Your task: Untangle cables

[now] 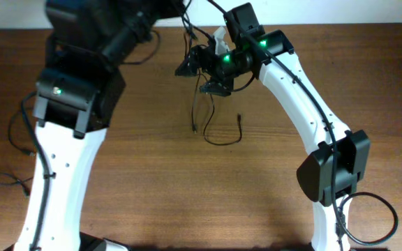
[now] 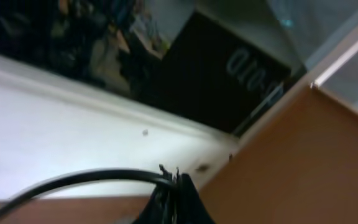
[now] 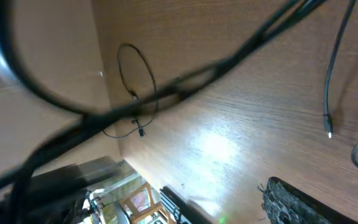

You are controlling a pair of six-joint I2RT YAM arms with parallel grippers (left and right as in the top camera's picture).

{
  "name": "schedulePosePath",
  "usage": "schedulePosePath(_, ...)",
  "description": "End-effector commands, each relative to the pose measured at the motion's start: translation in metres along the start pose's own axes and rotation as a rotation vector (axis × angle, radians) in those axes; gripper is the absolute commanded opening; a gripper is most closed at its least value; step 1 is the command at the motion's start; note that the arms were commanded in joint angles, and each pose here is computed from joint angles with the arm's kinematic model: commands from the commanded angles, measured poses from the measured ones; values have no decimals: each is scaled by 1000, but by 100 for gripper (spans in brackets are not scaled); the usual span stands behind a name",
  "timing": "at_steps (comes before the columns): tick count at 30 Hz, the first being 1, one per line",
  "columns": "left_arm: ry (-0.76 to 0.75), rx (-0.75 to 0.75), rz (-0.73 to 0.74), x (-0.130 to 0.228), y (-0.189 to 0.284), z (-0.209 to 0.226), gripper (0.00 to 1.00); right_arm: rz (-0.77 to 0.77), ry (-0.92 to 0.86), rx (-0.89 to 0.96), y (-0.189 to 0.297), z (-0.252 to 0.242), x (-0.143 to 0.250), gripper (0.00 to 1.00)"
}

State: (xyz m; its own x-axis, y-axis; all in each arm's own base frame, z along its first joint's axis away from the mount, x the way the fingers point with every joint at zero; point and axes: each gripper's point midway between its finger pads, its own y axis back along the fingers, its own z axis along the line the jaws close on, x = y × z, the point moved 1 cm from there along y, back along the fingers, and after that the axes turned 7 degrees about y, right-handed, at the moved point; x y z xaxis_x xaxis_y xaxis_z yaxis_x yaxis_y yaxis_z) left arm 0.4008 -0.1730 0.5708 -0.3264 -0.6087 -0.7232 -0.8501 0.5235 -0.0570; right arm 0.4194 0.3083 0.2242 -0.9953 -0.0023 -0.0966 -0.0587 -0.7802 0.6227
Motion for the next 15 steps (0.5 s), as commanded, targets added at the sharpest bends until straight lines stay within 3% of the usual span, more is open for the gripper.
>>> schedulePosePath(1, -37, 43, -172, -59, 54, -27, 0, -17, -13, 87, 5, -35, -7, 91)
schedulePosePath(9, -92, -66, -364, -119, 117, -7, 0, 16, -29, 431, 52, -148, -1, 88)
schedulePosePath(15, -115, -148, -440, -143, 134, 16, 0, 101, -67, 479, 43, -189, 22, 87)
